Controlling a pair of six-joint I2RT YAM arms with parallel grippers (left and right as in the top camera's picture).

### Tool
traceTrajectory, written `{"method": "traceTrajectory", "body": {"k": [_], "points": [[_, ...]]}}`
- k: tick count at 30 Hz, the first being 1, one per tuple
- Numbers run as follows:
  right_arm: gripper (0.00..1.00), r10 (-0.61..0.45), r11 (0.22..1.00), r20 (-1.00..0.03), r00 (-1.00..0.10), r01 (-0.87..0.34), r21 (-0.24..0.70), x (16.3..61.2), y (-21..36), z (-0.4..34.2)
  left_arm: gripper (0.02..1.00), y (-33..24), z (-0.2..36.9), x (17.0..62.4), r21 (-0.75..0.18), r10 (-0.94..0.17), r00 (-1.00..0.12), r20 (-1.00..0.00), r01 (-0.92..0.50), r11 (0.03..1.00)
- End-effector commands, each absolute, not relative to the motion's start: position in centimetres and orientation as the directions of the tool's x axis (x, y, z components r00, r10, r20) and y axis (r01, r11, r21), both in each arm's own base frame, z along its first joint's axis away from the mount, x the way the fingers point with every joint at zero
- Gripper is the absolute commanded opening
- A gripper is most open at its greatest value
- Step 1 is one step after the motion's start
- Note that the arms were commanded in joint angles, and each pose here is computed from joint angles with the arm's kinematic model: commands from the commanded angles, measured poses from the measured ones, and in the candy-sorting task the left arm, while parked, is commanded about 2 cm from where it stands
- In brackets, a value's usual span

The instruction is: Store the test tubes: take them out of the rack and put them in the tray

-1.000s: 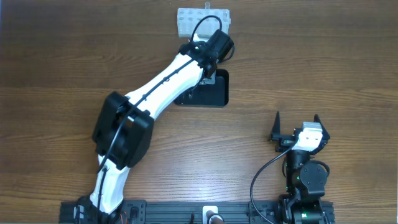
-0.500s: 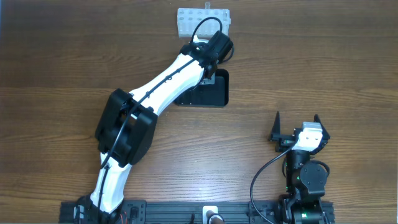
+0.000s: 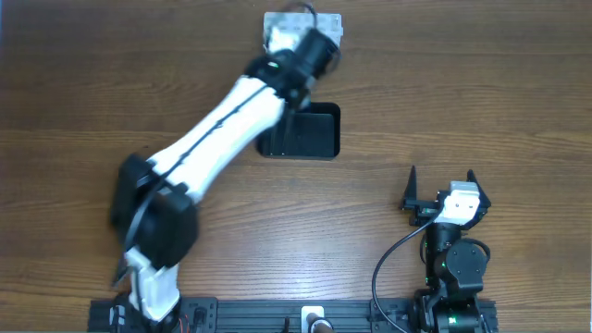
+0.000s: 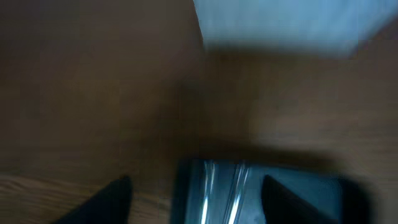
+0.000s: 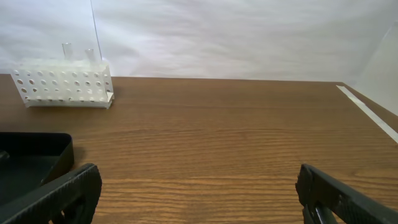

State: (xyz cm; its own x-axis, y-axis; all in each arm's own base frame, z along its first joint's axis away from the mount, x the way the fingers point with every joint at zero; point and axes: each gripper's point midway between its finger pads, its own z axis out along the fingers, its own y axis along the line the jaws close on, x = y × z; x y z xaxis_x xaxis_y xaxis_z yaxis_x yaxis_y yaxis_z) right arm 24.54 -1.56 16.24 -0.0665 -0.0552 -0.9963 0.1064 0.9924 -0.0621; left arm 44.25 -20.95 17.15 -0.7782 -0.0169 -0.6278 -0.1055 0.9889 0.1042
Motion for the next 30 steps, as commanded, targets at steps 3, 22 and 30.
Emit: {"method": "traceTrajectory", "body": {"k": [3, 22, 30], "points": [[0.991, -0.055, 0.992, -0.996, -0.065, 0.107, -0.062, 24.5, -1.6, 16.0, 0.956, -15.6, 29.4, 46.1, 0.03, -0.043, -0.571, -0.82, -0.119, 0.992], [0.991, -0.055, 0.992, -0.996, -0.065, 0.107, -0.062, 24.5, -1.6, 16.0, 1.0, -7.0, 35.0, 42.3, -0.08, -0.065, -0.204, -0.977, 0.068, 0.994], [0.991, -0.055, 0.992, -0.996, -0.065, 0.107, -0.062, 24.5, -1.6, 16.0, 1.0, -4.3, 29.4, 34.7, -0.104, -0.09, -0.139, -0.986, 0.095, 0.99]]}}
